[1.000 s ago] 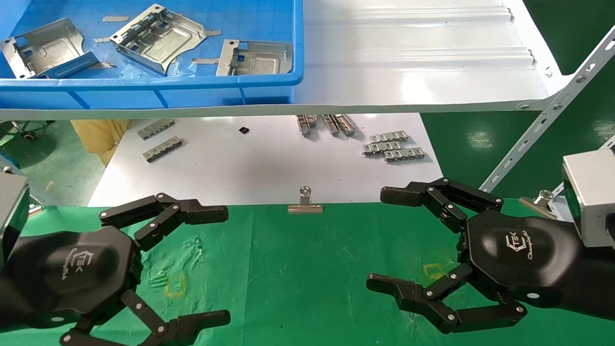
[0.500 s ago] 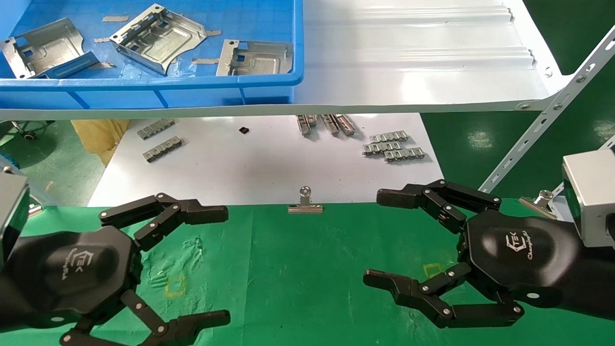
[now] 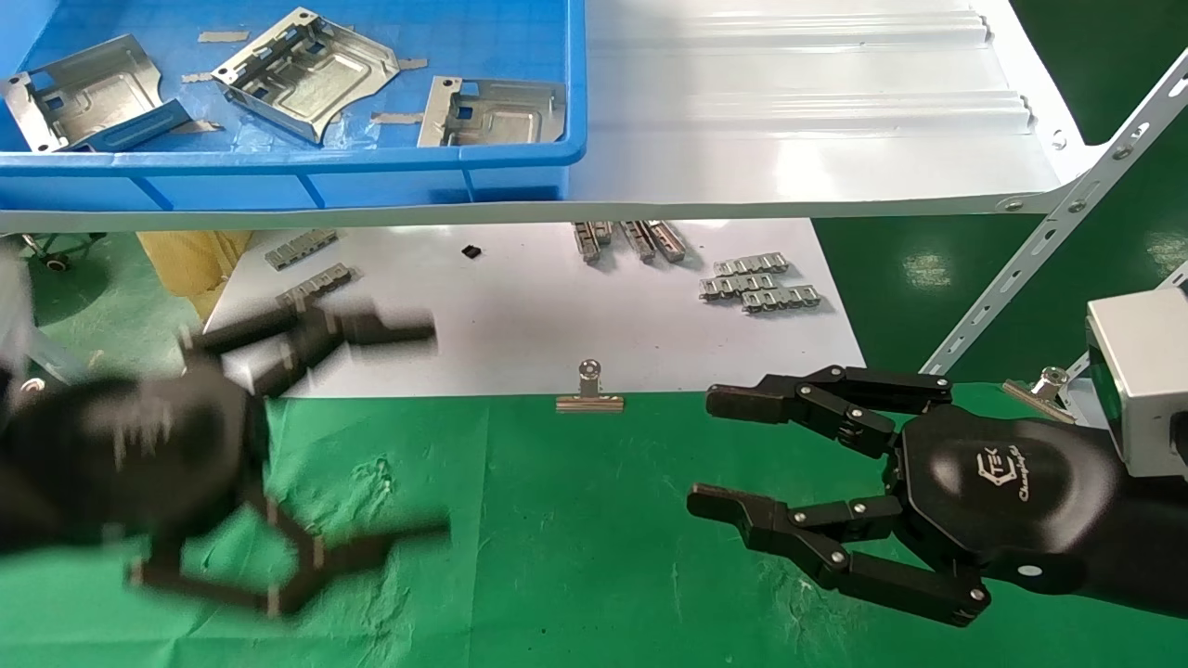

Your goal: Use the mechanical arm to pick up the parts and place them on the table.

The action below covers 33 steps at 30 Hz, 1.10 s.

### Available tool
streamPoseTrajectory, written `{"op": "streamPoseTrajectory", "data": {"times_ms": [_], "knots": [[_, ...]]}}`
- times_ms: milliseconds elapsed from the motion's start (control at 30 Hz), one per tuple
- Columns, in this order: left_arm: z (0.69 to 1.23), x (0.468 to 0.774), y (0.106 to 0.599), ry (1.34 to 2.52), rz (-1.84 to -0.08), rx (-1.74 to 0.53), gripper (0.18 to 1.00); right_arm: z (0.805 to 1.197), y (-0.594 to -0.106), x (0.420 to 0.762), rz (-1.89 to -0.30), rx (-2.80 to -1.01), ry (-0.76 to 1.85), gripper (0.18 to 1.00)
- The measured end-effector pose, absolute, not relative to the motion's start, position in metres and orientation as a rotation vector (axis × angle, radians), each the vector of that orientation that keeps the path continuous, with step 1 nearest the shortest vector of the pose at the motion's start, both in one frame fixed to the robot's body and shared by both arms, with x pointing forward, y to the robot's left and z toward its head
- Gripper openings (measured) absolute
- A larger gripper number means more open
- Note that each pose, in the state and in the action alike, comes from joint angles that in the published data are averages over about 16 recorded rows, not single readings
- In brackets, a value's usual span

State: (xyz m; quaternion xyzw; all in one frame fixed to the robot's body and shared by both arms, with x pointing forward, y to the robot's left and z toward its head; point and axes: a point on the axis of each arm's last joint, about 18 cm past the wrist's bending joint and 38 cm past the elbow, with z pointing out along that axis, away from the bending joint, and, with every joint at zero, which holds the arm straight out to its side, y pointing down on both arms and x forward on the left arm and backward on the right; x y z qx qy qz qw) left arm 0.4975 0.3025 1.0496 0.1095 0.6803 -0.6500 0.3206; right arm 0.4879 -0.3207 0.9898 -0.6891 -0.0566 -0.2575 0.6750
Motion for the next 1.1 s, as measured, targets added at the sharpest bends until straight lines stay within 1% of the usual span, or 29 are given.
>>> {"op": "streamPoseTrajectory", "data": {"times_ms": [167,333,467,567,700,800,967,1100], "knots": [[1.105,0.53,0.311,1.666,-1.634,0.216,1.001,0.99,-0.321,0.488,-0.579,-1.55,-0.127,0.557],[1.162,0.574,0.325,1.543,-1.557,0.056,1.001,0.99,-0.321,0.488,-0.579,-1.55,-0.127,0.451],[1.194,0.609,0.338,1.478,-1.481,-0.093,1.001,0.99,-0.321,0.488,-0.579,-1.55,-0.127,0.375],[1.206,0.629,0.349,1.45,-1.414,-0.195,1.001,0.99,-0.321,0.488,-0.579,-1.55,-0.127,0.316],[1.211,0.65,0.362,1.431,-1.337,-0.31,1.001,0.99,-0.321,0.488,-0.579,-1.55,-0.127,0.272],[1.209,0.659,0.369,1.43,-1.296,-0.37,0.997,0.99,-0.321,0.488,-0.579,-1.55,-0.127,0.237],[1.204,0.667,0.378,1.436,-1.258,-0.432,0.983,0.99,-0.321,0.488,-0.579,-1.55,-0.127,0.221],[1.2,0.671,0.382,1.439,-1.25,-0.466,0.964,0.99,-0.321,0.488,-0.579,-1.55,-0.127,0.234]]}}
